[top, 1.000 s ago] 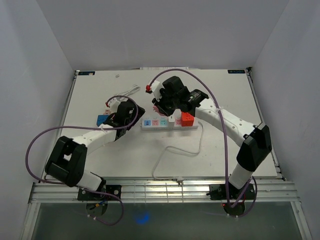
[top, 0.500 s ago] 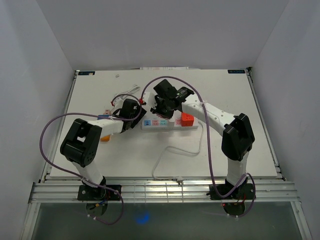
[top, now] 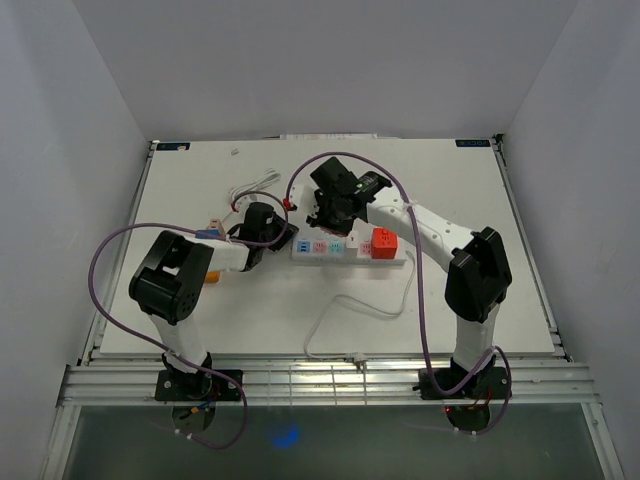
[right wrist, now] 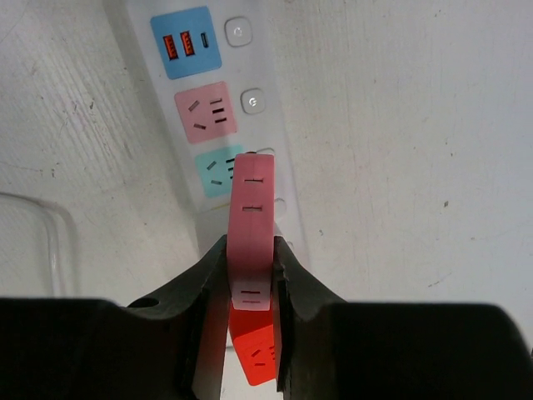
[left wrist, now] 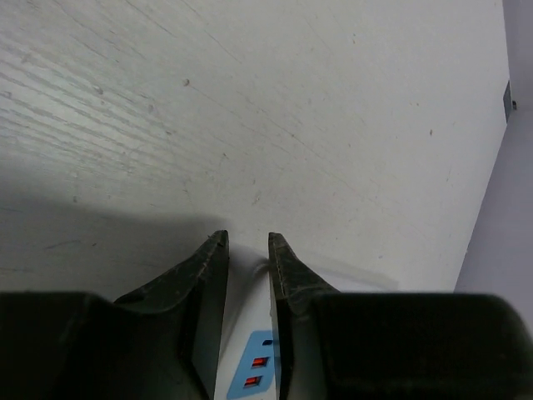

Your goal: Insert the plug

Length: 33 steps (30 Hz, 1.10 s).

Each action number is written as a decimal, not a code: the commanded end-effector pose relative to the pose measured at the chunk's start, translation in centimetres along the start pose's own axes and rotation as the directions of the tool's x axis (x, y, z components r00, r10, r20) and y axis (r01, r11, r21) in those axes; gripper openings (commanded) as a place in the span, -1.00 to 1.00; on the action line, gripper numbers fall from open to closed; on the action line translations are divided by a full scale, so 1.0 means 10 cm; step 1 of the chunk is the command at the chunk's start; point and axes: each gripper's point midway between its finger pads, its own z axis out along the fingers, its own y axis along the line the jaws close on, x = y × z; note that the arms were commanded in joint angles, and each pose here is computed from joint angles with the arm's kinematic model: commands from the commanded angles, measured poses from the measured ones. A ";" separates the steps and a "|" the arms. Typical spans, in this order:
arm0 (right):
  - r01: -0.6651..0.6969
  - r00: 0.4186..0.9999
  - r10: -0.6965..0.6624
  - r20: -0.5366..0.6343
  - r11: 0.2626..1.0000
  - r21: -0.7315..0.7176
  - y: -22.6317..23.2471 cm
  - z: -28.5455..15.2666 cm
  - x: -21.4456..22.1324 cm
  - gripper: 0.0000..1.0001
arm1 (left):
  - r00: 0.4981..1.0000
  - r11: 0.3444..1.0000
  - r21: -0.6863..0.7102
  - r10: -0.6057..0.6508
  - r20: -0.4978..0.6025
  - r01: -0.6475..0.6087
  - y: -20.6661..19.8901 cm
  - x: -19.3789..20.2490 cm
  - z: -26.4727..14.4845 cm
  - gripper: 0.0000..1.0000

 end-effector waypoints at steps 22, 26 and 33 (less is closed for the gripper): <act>-0.044 0.996 0.031 -0.084 0.987 -0.152 0.34 -0.44 0.14 -0.84 | 0.974 0.945 0.309 0.162 -0.158 -0.107 -0.63 0.87 -0.21 -0.04; -0.049 0.991 0.029 -0.128 0.987 -0.156 0.39 -0.40 0.26 -0.84 | 0.982 0.958 0.249 0.167 -0.086 -0.141 -0.57 0.66 -0.28 0.58; -0.079 0.982 0.044 -0.182 0.979 -0.187 0.48 -0.33 0.36 -0.84 | 0.987 0.977 0.165 0.145 -0.069 -0.132 -0.27 0.48 -0.52 0.72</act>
